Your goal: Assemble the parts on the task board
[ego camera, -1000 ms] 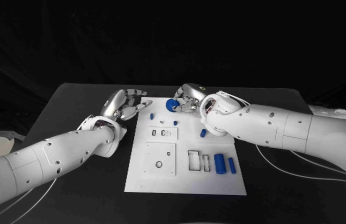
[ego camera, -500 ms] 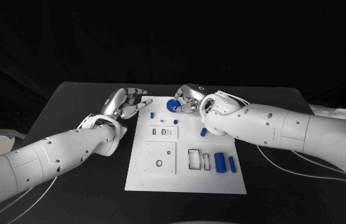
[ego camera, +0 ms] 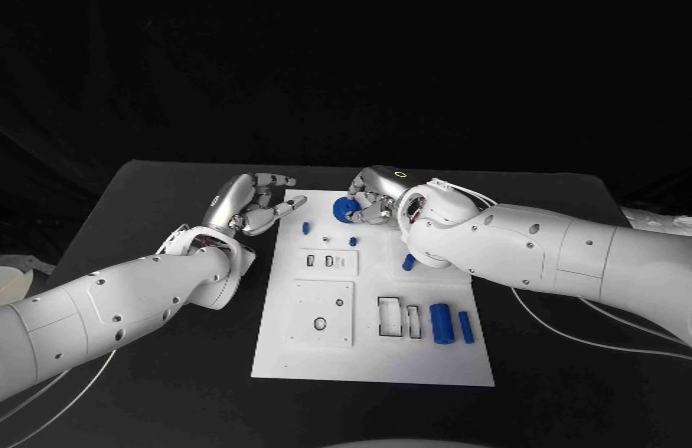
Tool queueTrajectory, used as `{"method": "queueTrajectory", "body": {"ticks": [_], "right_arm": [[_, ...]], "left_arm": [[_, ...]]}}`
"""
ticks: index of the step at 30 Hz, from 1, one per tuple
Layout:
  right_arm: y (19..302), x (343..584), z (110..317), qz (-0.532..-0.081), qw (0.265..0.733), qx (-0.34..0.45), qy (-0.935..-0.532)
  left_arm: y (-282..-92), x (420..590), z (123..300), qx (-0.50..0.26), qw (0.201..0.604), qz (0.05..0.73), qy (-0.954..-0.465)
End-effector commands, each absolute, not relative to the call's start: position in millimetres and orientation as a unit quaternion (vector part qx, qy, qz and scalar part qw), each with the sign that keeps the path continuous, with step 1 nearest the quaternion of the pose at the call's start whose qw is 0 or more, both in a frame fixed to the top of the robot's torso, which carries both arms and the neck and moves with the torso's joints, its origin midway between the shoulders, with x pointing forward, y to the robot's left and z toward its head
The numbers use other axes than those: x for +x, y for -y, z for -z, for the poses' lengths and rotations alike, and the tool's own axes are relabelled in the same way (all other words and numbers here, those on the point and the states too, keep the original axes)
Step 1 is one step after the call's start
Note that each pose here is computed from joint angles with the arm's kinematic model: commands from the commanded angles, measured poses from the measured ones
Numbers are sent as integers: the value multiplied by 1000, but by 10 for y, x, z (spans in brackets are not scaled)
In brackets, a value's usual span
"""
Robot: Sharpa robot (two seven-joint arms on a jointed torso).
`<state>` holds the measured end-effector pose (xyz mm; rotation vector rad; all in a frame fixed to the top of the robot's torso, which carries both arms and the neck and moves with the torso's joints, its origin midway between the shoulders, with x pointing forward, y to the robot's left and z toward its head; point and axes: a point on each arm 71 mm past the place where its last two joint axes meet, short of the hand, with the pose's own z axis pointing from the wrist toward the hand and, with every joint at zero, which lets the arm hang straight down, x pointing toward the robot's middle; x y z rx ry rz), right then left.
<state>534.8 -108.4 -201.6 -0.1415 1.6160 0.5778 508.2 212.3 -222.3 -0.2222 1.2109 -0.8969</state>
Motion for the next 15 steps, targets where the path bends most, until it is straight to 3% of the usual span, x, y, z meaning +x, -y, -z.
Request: {"method": "queueTrajectory", "body": {"ticks": [1,15], "right_arm": [[1068,5355,2038,-246,645,-72,-720],[1026,5373,2085,-236,637,-74,-730]], "left_arm": [[-2107,5078,2208,-100,726,408,-545],[-2108,5079,2206,-102,725,407,-546]]}}
